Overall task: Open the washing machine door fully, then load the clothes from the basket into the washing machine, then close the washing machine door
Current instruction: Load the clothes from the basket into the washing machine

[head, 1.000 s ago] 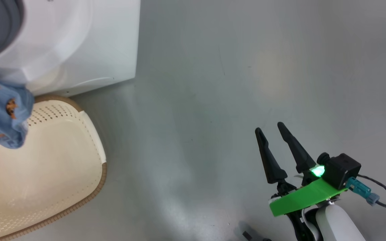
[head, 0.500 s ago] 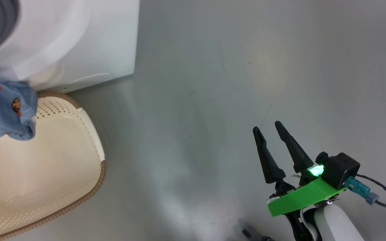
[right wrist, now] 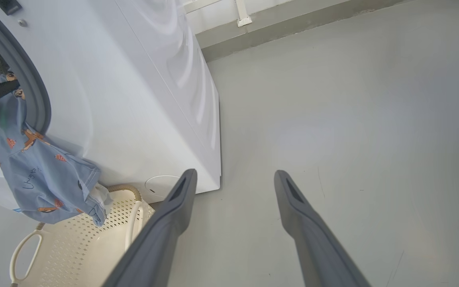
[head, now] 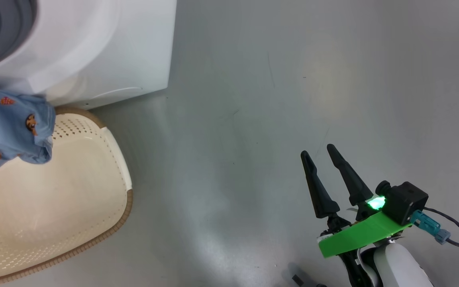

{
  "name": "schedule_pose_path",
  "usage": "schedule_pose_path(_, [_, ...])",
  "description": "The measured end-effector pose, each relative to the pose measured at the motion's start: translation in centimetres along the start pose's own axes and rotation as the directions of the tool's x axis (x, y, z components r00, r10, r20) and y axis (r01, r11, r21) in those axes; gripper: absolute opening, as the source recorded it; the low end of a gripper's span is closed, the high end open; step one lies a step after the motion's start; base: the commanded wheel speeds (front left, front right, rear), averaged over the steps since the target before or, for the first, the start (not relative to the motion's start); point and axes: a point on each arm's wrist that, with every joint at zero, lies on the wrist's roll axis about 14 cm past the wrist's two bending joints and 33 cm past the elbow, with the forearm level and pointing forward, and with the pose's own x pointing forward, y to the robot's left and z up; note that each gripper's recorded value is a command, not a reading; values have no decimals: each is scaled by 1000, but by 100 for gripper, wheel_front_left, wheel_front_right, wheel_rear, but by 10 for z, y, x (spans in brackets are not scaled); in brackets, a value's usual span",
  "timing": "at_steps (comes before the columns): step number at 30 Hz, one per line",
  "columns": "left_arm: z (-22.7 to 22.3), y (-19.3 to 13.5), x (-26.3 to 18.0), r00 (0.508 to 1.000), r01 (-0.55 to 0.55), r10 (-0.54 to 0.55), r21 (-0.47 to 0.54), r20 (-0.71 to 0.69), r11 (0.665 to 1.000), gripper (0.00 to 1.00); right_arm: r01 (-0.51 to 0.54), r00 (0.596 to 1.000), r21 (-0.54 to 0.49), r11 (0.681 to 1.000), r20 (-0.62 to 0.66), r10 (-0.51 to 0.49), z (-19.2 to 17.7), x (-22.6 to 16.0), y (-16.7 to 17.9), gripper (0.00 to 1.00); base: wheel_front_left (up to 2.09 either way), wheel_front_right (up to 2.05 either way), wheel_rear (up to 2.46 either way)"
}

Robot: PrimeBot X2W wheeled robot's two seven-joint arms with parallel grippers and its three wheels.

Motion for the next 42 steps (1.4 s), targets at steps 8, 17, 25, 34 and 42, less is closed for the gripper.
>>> schedule_pose_path(8, [19, -2, 0, 998, 14, -10, -55, 68, 998, 100, -4, 1000, 4, 1000, 0, 4, -1, 3, 1, 100, 0, 0, 0])
schedule_pose_path(17, [15, 3, -26, 993, 15, 1, -134, 119, 991, 100, -31, 999, 9, 999, 9, 31, -2, 15, 9, 100, 0, 0, 0])
schedule_pose_path(25, [3, 9, -62, 988, -2, 30, -183, 152, 983, 100, -45, 998, -6, 999, 31, 45, 3, 27, 12, 100, 0, 0, 0])
schedule_pose_path(34, [-34, 20, -128, 992, -50, 67, -155, 107, 987, 100, -65, 997, -20, 998, 41, 66, 4, 34, 18, 100, 0, 0, 0])
schedule_pose_path(42, [-64, 30, -186, 989, -134, 144, -188, 37, 973, 100, -68, 996, -30, 997, 51, 70, 8, 34, 20, 100, 0, 0, 0])
